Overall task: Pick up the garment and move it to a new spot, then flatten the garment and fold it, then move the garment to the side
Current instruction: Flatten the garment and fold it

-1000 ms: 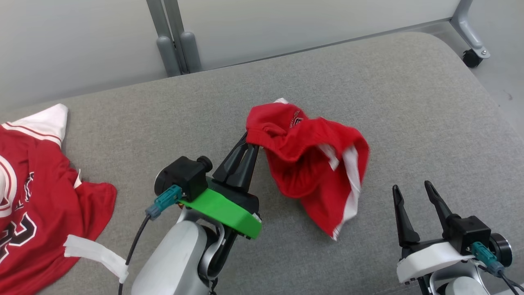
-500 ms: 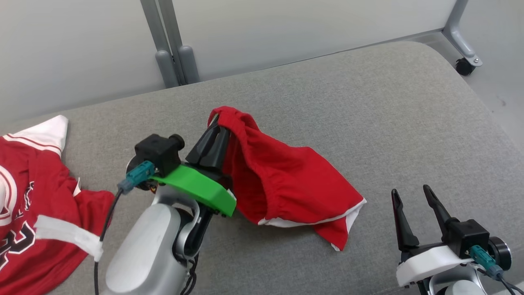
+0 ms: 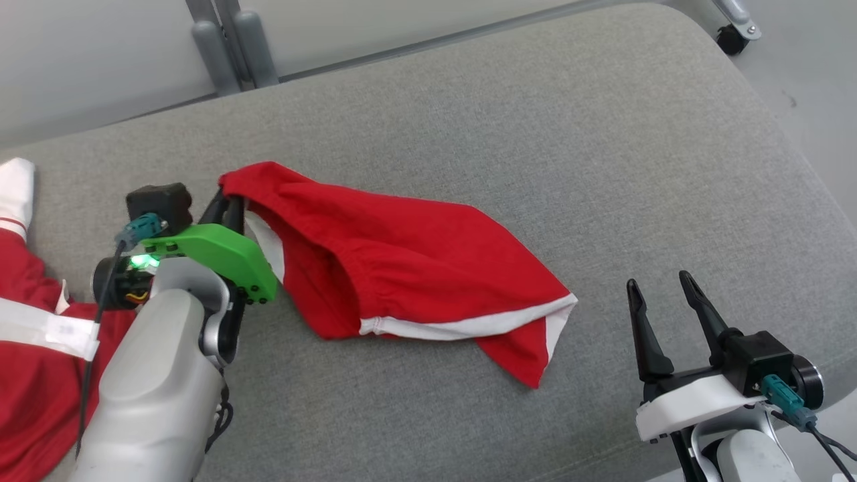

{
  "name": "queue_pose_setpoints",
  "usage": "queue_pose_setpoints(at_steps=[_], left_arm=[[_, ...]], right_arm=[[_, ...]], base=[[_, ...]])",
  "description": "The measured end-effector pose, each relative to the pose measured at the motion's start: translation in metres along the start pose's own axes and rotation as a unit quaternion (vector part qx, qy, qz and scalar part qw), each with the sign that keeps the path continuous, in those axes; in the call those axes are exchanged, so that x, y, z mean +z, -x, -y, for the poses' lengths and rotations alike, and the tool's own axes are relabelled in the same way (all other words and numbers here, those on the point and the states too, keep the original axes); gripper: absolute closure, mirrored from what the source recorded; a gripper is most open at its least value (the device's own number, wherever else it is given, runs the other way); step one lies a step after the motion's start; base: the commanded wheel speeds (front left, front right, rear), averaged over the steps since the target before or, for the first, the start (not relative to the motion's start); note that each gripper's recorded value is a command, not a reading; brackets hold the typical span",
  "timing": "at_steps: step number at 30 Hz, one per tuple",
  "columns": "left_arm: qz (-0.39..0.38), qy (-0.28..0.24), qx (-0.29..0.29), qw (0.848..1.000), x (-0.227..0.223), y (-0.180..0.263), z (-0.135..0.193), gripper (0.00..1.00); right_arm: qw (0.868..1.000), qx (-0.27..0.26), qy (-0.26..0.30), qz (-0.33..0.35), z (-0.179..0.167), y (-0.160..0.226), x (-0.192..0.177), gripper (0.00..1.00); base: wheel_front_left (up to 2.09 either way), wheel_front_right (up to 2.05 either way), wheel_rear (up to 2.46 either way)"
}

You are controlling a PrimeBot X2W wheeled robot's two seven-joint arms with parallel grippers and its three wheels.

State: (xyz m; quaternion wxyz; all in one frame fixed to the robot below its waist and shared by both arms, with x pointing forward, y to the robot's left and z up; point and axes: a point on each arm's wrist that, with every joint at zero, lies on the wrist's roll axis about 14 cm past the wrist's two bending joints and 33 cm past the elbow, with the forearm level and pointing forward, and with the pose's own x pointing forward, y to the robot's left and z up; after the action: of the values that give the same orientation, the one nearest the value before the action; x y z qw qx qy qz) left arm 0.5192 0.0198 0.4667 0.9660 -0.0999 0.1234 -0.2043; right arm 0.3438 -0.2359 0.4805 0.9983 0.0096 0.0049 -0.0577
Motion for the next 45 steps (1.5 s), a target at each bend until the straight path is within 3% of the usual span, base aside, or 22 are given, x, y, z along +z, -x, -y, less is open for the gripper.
queue_pose_setpoints(at_steps=[1,3,4,13,22,30,37,45], left_arm=[[-0.005,0.0,0.009,1.0,-0.005,-0.003,-0.007,1.0],[-0.012,0.008,0.028,1.0,-0.018,-0.009,-0.021,0.58],[-0.018,0.011,0.033,0.999,-0.026,-0.011,-0.025,0.0],[-0.018,0.066,0.042,0.997,-0.049,-0.003,-0.027,0.0],[0.097,0.076,0.049,0.991,-0.008,0.064,-0.023,0.0],[0.152,0.04,0.081,0.984,0.006,0.139,-0.031,0.0],[0.145,-0.004,0.126,0.981,-0.009,0.195,-0.044,0.0],[0.144,-0.016,0.155,0.977,-0.015,0.227,-0.056,0.0]], right_arm=[[1.0,-0.003,0.001,-0.005,0.002,-0.001,-0.003,0.0],[1.0,-0.009,0.003,-0.015,0.006,-0.002,-0.009,0.0],[1.0,-0.012,0.004,-0.02,0.007,-0.003,-0.011,0.0],[0.999,-0.021,0.01,-0.026,0.014,-0.004,-0.015,0.0],[1.0,-0.002,0.012,-0.002,0.003,-0.005,-0.002,0.0],[1.0,0.022,0.013,0.016,-0.011,-0.011,0.007,0.0],[0.999,0.048,0.009,0.008,-0.027,-0.004,0.001,0.0],[0.997,0.079,0.006,0.01,-0.046,0.0,0.002,0.0]], base=[[0.0,0.0,0.0],[0.0,0.0,0.0],[0.0,0.0,0.0],[0.0,0.0,0.0],[0.0,0.0,0.0],[0.0,0.0,0.0],[0.0,0.0,0.0],[0.0,0.0,0.0]])
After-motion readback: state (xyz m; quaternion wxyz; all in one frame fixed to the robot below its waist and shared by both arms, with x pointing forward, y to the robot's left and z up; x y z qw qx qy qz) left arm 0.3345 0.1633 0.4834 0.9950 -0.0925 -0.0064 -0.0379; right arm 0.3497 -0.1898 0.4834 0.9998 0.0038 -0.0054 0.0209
